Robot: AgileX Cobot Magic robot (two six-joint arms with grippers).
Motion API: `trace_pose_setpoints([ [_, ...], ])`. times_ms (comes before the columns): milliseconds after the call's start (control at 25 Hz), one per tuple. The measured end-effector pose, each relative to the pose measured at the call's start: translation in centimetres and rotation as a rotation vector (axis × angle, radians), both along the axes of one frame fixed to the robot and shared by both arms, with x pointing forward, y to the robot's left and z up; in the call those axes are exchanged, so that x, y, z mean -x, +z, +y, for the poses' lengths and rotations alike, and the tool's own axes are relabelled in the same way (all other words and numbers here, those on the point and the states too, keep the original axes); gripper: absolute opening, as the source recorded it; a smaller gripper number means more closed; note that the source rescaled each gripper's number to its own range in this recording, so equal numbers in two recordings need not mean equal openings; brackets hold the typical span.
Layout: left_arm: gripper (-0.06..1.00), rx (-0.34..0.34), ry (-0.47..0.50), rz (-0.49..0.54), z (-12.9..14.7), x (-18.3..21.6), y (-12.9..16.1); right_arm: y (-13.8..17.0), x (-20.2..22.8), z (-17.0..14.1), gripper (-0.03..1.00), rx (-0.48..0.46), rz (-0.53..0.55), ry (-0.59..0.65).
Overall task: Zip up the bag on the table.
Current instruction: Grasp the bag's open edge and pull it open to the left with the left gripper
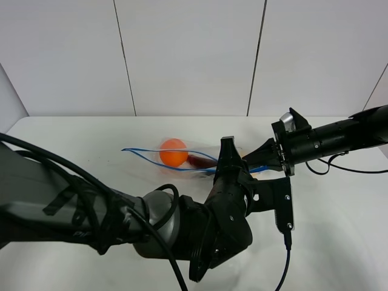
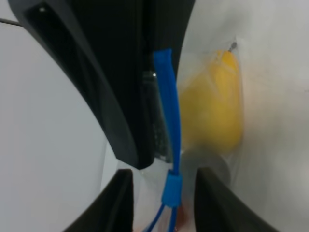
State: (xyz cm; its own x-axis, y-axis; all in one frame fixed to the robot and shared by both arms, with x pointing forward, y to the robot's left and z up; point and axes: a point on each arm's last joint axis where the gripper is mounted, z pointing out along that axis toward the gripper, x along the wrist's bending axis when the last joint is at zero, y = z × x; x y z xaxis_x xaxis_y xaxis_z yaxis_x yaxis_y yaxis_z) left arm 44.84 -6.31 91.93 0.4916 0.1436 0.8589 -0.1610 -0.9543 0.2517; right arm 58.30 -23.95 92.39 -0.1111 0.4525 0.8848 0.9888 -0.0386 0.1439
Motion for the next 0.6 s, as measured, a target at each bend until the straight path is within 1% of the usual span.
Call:
trace_pose_setpoints([
  [320, 0.3, -0.002, -0.018, -0.014, -0.5, 1.1, 0.1, 0.0, 0.0, 0.0, 0.0, -0.001, 0.0, 0.001],
  [600, 0.29, -0.009, -0.008, -0.031, -0.5, 1.1, 0.2, 0.0, 0.0, 0.0, 0.0, -0.001, 0.0, 0.001],
])
